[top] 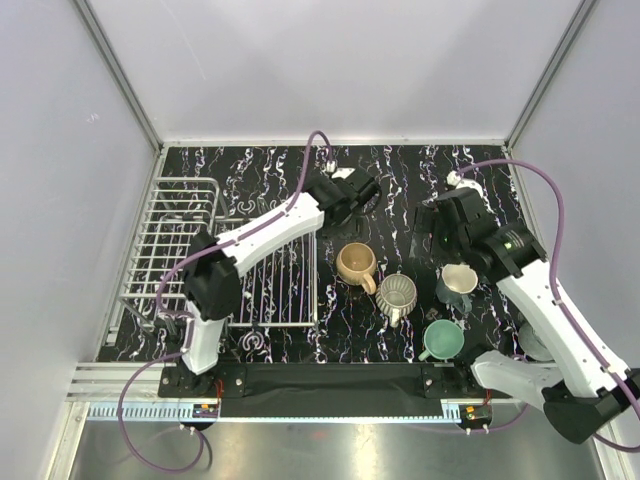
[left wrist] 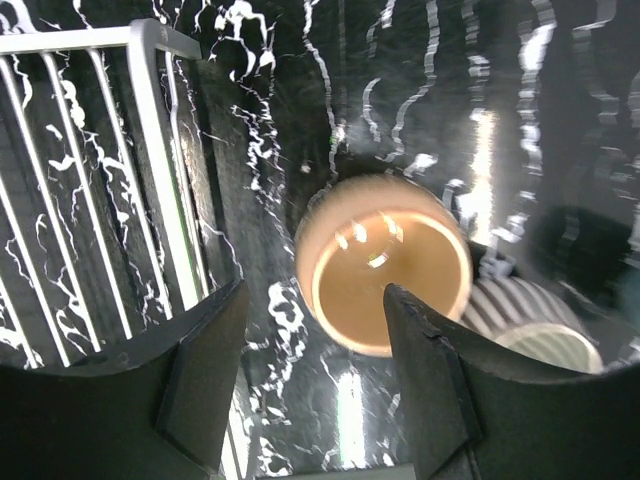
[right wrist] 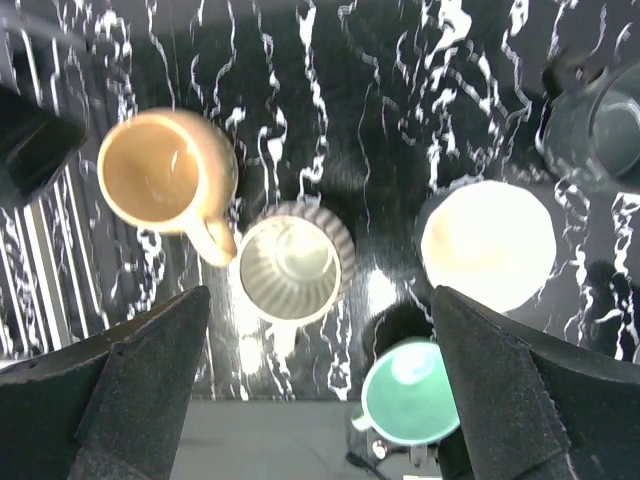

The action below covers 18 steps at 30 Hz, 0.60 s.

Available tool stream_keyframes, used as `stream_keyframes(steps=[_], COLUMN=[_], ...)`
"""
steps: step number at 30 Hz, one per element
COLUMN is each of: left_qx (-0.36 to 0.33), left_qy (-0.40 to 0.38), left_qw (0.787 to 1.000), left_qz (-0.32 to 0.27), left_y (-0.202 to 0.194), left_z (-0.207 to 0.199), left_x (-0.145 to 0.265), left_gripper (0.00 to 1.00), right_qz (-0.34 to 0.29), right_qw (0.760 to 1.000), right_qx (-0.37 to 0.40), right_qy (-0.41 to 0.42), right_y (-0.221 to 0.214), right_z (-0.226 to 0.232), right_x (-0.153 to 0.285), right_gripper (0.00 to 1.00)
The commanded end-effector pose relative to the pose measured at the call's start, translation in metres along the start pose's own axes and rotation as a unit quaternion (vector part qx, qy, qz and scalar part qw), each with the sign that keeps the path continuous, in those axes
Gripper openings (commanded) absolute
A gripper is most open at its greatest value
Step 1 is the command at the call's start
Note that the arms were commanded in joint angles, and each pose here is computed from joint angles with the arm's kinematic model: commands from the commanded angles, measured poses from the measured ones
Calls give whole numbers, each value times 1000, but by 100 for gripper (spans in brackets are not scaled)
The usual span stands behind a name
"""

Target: Load the cups into the dish rack

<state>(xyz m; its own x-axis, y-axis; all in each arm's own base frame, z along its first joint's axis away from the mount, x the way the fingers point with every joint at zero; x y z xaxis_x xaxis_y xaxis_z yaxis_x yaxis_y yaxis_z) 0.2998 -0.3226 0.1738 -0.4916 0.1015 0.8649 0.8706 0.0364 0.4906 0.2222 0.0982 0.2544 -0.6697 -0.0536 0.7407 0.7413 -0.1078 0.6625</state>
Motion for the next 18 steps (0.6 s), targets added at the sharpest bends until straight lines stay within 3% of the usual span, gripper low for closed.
stream_keyframes(steps=[1, 9, 18], left_qx=[-19, -24, -29], left_qy=[9, 15, 5], left_qw=[1000, 998, 998], left_qz=[4, 47, 54], left_y=[8, -21, -36], left_z=[1, 2, -2], left_x=[-5, -36, -44], left_gripper=[60, 57, 54], right_qz=[12, 8, 16], right_qw=[1000, 999, 998], right_qx=[5, 6, 2], right_qy=[25, 48, 68], right_y=[-12, -13, -19], right_z=[-1, 2, 7], right_x=[8, 13, 14], right_gripper=[100, 100, 100])
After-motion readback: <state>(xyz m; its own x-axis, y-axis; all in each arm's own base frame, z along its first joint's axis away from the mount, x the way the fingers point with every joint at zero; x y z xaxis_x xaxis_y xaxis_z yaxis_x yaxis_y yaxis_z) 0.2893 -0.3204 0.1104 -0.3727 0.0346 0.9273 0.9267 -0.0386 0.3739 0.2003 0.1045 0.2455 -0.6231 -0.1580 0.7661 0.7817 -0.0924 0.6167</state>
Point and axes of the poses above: each gripper's point midway between its finger pads, its own x axis back along the fingers, its own z axis along the line the jaws close on, y = z × x, the point moved 2 cm from there along x, back along the fingers, and after that the axes turned 2 degrees about x, right-handed, at the moved point
